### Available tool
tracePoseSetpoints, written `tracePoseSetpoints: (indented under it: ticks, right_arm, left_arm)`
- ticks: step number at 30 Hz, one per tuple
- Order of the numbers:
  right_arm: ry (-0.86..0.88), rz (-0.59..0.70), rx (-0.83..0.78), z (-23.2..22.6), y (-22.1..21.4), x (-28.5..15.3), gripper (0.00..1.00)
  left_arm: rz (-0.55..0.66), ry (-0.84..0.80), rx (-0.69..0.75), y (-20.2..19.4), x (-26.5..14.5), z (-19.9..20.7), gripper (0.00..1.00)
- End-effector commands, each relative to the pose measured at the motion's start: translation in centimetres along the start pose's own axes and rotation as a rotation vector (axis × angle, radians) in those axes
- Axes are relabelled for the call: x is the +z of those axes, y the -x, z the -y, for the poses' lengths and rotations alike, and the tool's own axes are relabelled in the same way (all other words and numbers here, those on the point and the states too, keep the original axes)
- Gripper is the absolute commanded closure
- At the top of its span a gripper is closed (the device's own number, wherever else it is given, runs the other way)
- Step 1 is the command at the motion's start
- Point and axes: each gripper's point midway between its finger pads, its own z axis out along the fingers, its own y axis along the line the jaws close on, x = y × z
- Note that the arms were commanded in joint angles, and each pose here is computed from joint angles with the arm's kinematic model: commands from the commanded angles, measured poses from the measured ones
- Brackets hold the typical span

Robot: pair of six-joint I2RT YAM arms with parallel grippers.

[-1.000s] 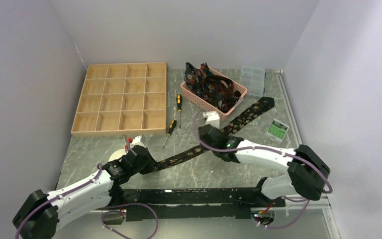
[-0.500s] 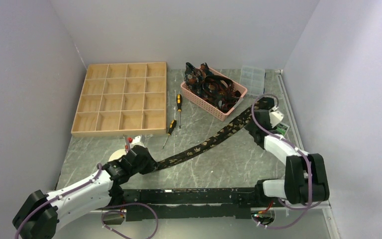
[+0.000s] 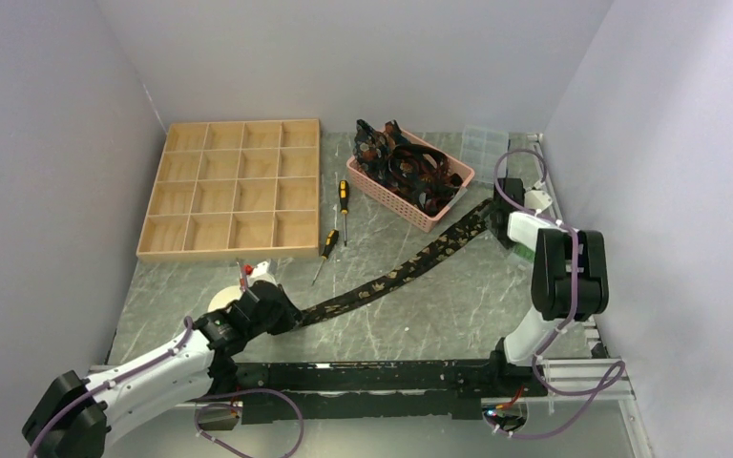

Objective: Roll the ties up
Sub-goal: Flatten out the tie at the center of the board.

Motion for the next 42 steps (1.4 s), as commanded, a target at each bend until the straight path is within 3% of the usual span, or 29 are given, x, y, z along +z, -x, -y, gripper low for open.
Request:
tracePoseSetpoints:
  ticks: [1,7,21,23,27,31,34,36,39,42]
  right_arm:
    - [-0.015,0.081,0.022,-2.6,4.6,0.2,0.28]
    - [-0.105,0.070,-0.036,-3.7,6.4,2.0,0.28]
    - [-0.292,-0.078,-0.187,-2.3,4.2,5.6,0.30]
    - [-0.309,-0.100,-0.204,-2.0,3.8,5.8,0.35]
    - [-0.317,-0.140,-0.234,-1.7,3.1,6.2,0.63]
    - [-0.319,-0.171,-0.244,-1.5,2.6,6.4,0.84]
    - [-0.322,-0.179,-0.234,-1.1,2.5,6.5,0.87]
    - [-0.291,-0.154,-0.211,-1.3,2.8,6.0,0.77]
    - [-0.208,-0.115,-0.151,-2.4,3.5,4.8,0.41]
    - [-0.176,-0.102,-0.106,-2.7,3.6,3.8,0.21]
  left_arm:
    - [-0.008,-0.005,0.027,-0.2,0.0,-0.2,0.97]
    - [-0.020,-0.004,0.033,-0.5,0.2,-0.3,0.97]
    - [-0.016,-0.029,0.026,-0.6,-0.2,0.0,0.97]
    - [-0.015,-0.031,0.027,-0.5,-0.3,0.0,0.97]
    - [-0.012,-0.034,0.022,-0.5,-0.4,0.1,0.97]
    - [-0.007,-0.041,0.017,-0.4,-0.5,0.1,0.97]
    - [-0.008,-0.039,0.016,-0.5,-0.6,0.1,0.97]
    - [-0.007,-0.038,0.017,-0.4,-0.7,0.1,0.97]
    - [-0.006,-0.044,0.020,-0.4,-0.7,0.2,0.97]
    - [-0.008,-0.046,0.023,-0.4,-0.7,0.3,0.97]
